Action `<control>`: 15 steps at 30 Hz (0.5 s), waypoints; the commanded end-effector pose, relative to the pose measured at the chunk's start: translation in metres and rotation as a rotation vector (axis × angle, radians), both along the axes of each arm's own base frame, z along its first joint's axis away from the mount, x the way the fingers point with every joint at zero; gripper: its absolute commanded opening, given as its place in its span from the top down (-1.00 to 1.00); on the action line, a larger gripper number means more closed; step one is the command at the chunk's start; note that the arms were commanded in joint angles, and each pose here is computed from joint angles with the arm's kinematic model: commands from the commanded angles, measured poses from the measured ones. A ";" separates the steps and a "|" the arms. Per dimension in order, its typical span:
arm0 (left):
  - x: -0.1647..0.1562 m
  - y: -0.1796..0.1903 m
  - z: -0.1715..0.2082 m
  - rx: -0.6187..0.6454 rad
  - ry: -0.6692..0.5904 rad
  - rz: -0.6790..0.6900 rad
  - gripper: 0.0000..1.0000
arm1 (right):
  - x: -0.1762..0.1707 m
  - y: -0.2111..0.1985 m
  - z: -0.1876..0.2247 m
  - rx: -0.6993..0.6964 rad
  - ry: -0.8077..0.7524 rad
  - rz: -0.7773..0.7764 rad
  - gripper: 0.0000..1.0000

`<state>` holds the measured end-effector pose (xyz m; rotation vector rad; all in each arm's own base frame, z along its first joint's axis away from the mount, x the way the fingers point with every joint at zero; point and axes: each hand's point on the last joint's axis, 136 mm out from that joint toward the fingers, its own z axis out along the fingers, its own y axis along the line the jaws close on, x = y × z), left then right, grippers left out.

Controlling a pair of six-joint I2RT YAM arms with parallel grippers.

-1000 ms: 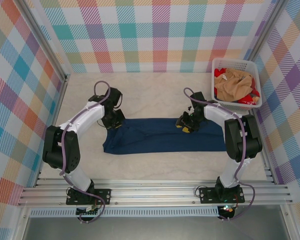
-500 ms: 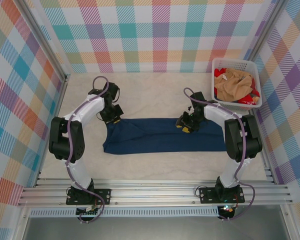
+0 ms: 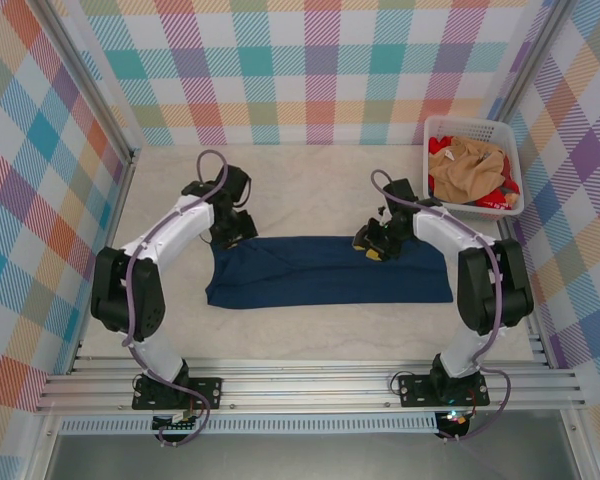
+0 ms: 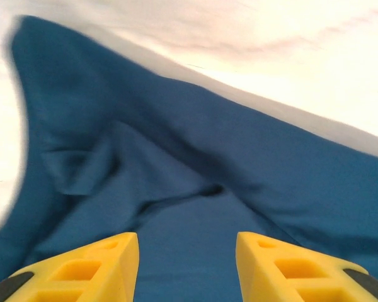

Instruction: Fold and stack the t-shirts

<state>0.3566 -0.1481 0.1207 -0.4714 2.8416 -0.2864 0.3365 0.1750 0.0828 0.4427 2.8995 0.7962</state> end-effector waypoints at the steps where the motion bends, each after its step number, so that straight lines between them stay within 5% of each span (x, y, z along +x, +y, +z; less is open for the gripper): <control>1: 0.006 -0.034 -0.021 -0.068 -0.004 -0.113 0.10 | -0.006 0.020 0.023 0.072 -0.066 0.079 0.18; 7: 0.029 -0.039 -0.037 0.003 -0.037 -0.239 0.08 | -0.010 0.024 0.043 0.112 -0.100 0.091 0.17; 15: 0.014 -0.039 -0.058 0.010 -0.006 -0.335 0.16 | -0.015 0.023 0.045 0.120 -0.099 0.074 0.17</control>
